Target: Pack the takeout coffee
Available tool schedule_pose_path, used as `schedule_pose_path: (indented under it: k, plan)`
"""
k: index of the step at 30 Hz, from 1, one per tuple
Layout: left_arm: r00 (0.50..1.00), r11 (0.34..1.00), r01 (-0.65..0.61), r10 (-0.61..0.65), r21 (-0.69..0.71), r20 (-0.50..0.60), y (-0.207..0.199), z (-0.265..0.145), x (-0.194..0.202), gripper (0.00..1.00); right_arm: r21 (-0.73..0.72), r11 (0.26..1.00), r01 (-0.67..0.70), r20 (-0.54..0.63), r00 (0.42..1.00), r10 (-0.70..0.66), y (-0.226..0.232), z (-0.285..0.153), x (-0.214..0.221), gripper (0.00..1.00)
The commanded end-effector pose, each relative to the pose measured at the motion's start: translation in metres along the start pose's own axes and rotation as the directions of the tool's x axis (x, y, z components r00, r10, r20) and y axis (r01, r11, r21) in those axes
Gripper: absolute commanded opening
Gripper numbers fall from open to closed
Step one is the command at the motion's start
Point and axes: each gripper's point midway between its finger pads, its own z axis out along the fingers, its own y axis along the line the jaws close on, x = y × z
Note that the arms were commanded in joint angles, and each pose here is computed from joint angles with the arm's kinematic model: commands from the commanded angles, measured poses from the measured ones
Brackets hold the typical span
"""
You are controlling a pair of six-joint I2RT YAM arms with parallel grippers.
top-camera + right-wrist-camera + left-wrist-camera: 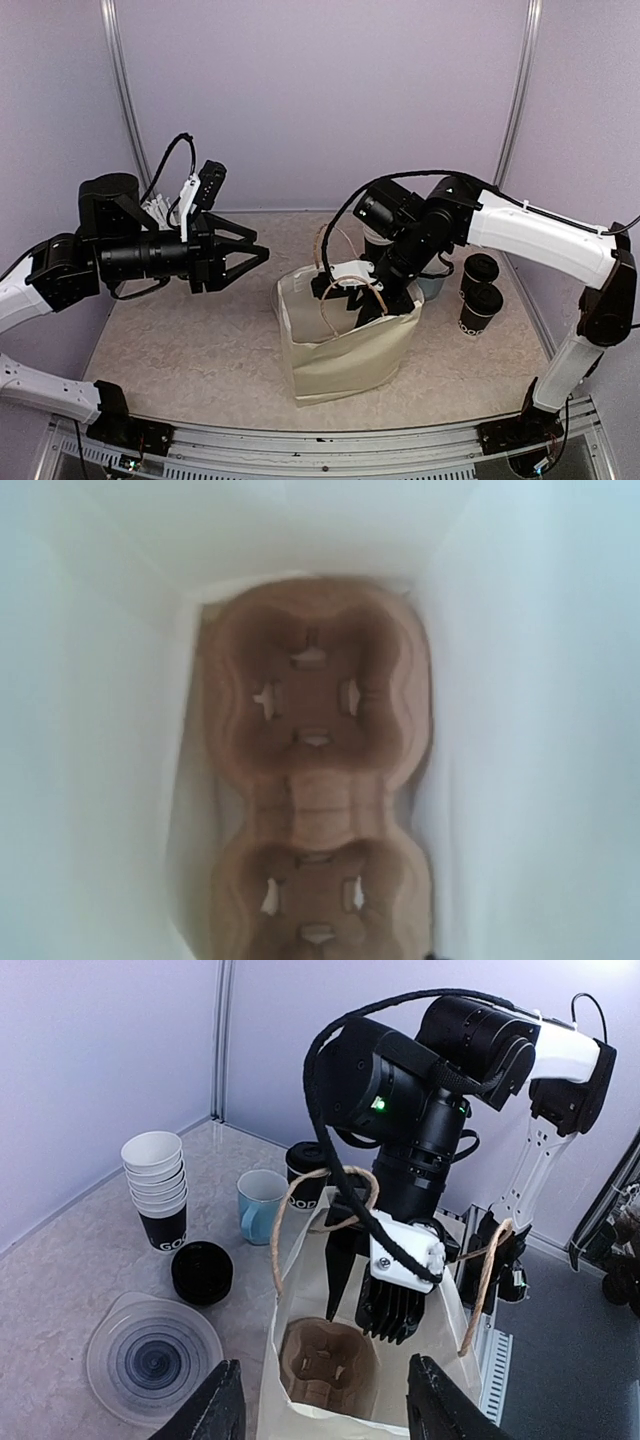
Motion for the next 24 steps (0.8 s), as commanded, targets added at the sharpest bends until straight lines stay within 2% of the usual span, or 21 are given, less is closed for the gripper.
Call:
schedule_pose_path:
  k: [1, 5, 10, 15, 19, 24]
  plan:
    - [1.0, 1.0, -0.003, 0.003, -0.013, 0.023, 0.003, -0.004, -0.018, 0.56, 0.04, 0.999, 0.003, 0.056, 0.998, -0.005, -0.006, -0.031, -0.007, 0.46]
    - [1.0, 0.999, -0.004, 0.005, -0.045, 0.007, 0.011, 0.005, -0.019, 0.64, 0.062, 0.998, 0.016, 0.153, 0.988, -0.025, -0.009, -0.055, -0.024, 0.47]
    - [1.0, 0.999, -0.009, 0.009, -0.043, -0.009, 0.016, 0.027, -0.023, 0.74, 0.096, 0.994, 0.052, 0.239, 0.968, -0.074, -0.005, -0.073, -0.034, 0.56]
    - [0.995, 0.999, 0.017, -0.021, -0.041, -0.098, 0.024, 0.067, -0.007, 0.76, 0.094, 0.995, 0.044, 0.238, 0.969, -0.065, -0.005, -0.068, -0.03, 0.57]
    - [0.988, 0.996, 0.056, -0.044, 0.075, -0.148, 0.009, 0.089, 0.009, 0.76, 0.091, 0.995, 0.042, 0.24, 0.969, -0.063, -0.002, -0.068, -0.028, 0.57]
    - [0.982, 0.988, 0.09, -0.066, 0.129, -0.176, 0.002, 0.1, 0.017, 0.71, 0.1, 0.994, 0.044, 0.242, 0.968, -0.067, -0.001, -0.072, -0.028, 0.57]
